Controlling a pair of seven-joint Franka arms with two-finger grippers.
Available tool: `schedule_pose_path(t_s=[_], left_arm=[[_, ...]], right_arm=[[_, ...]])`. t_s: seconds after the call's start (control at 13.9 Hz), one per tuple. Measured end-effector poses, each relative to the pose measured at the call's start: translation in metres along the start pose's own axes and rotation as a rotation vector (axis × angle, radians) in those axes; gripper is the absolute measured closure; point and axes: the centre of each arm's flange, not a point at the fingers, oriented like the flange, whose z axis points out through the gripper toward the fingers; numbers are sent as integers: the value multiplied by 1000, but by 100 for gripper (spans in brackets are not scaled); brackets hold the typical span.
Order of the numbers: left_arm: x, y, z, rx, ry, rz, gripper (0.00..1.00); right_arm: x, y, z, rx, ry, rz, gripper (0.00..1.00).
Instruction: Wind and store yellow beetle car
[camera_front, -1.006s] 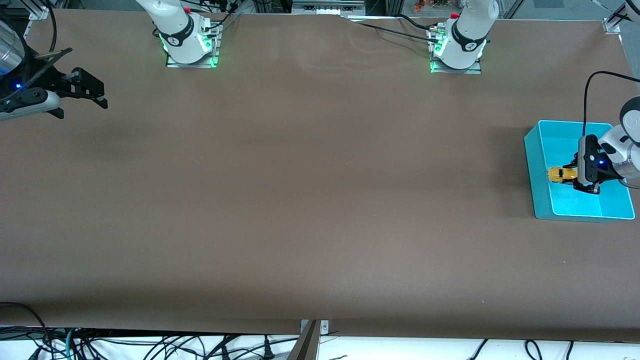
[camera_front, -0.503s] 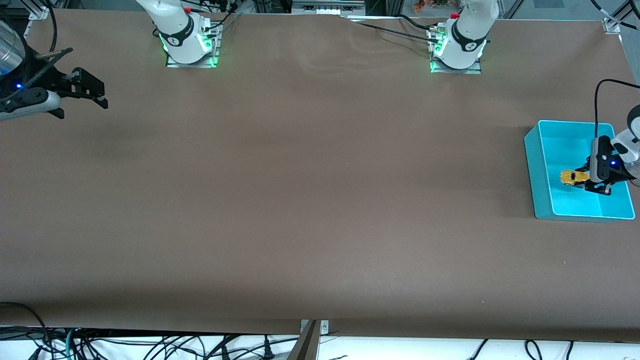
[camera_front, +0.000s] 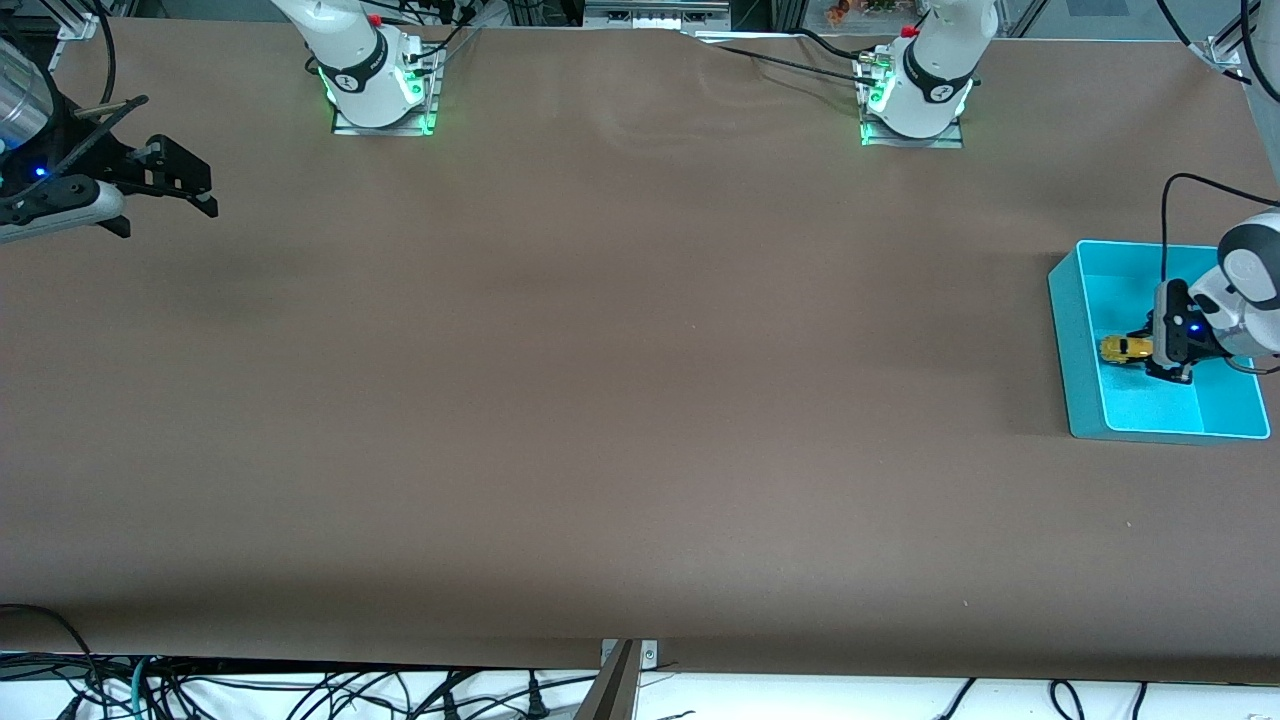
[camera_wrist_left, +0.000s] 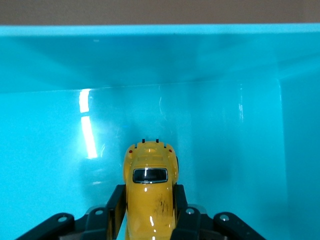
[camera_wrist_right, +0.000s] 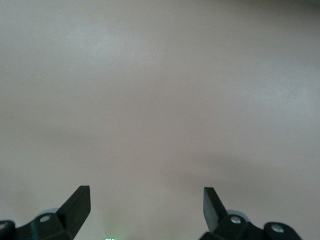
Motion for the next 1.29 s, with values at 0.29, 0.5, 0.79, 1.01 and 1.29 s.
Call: schedule_pose_path(t_s=[0.29,0.5,0.79,1.01,1.29], left_arm=[[2,1,1,4,-3,-7,42],[6,4,-23,-21,17,-81,15],[23,0,-119,-43,30,-246,0],[84,-5,-203,-47,26,-463,0],[203,-19,-287,-4,31,-739,0]], right_arm=[[0,0,0,0,0,0,0],[0,0,0,0,0,0,0],[0,0,0,0,0,0,0],[0,-1,0,0,0,0,0],[0,-1,0,0,0,-1,0]])
